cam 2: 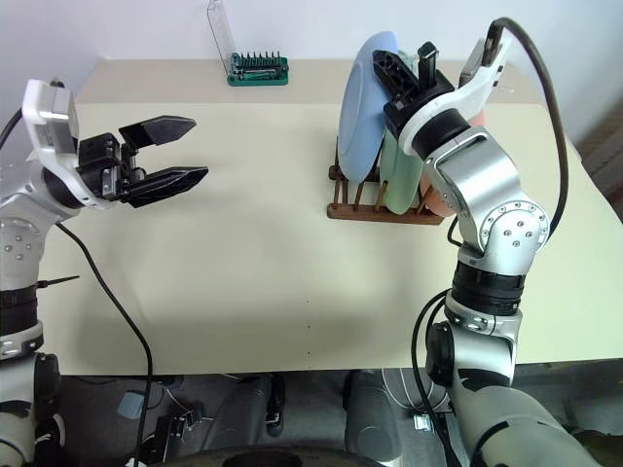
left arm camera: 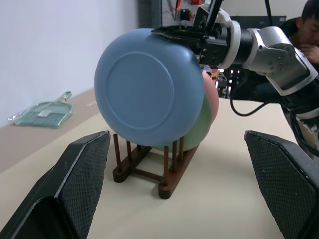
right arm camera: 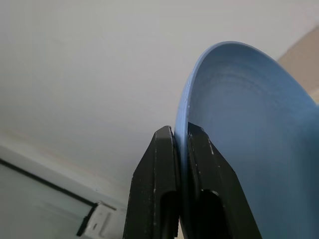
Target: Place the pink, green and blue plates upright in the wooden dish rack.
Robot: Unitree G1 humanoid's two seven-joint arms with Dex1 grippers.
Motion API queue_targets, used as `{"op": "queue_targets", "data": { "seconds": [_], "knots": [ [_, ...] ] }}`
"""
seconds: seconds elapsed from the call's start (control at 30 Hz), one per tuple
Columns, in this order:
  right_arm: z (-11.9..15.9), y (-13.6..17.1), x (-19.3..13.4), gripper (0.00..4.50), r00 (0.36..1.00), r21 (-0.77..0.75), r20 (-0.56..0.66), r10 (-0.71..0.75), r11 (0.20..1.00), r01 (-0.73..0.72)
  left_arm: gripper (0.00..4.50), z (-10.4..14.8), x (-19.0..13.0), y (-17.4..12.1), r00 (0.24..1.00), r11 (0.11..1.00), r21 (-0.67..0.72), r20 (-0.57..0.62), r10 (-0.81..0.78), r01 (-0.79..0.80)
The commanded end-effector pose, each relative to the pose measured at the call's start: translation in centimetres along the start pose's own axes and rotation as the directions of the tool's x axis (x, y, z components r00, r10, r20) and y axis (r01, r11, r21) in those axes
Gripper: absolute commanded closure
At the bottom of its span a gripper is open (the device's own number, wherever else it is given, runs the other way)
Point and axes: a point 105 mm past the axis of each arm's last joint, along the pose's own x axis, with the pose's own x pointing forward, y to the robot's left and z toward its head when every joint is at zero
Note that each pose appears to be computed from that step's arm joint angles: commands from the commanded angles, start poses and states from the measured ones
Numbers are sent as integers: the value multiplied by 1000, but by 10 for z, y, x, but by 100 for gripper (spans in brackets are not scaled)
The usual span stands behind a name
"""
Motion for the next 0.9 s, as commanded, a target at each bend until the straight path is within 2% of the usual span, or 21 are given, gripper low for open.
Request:
{"op": "queue_targets", "data": {
  "seconds": [0.03,0.13,0.23,0.43,0.47,0.5,0.57,0.67,0.77,0.9],
  "knots": [
    [0,13,-4,450,999,-64,6,54,997,-53,7,10,3,-1,1000,998,55,10,-8,8],
    [-6,8,-5,450,999,-76,-19,50,996,-51,7,10,3,0,1000,998,58,9,-5,5],
    [-9,6,-6,352,998,-91,-34,53,994,-56,0,10,4,0,1000,998,58,9,-3,2],
    [-9,11,-3,68,997,-196,-40,68,978,-75,0,11,4,1,1000,998,60,13,1,-1],
    [-9,13,-3,17,996,-262,-49,72,962,-82,0,11,4,1,1000,998,60,14,0,-1],
    [-10,15,-2,3,996,-323,-60,72,942,-88,0,11,4,1,1000,998,59,15,-1,0],
    [-9,20,-1,3,994,-373,-59,93,922,-108,0,12,5,1,1000,998,60,19,-2,1],
    [-5,29,0,3,990,-377,-46,134,915,-142,0,11,5,0,1000,998,60,22,-5,4],
    [-6,35,0,3,986,-460,-67,152,872,-165,0,11,6,0,1000,998,59,23,-9,8],
    [-4,53,-3,3,972,-487,-77,224,842,-232,0,11,6,0,1000,998,58,26,-14,12]
  ]
}}
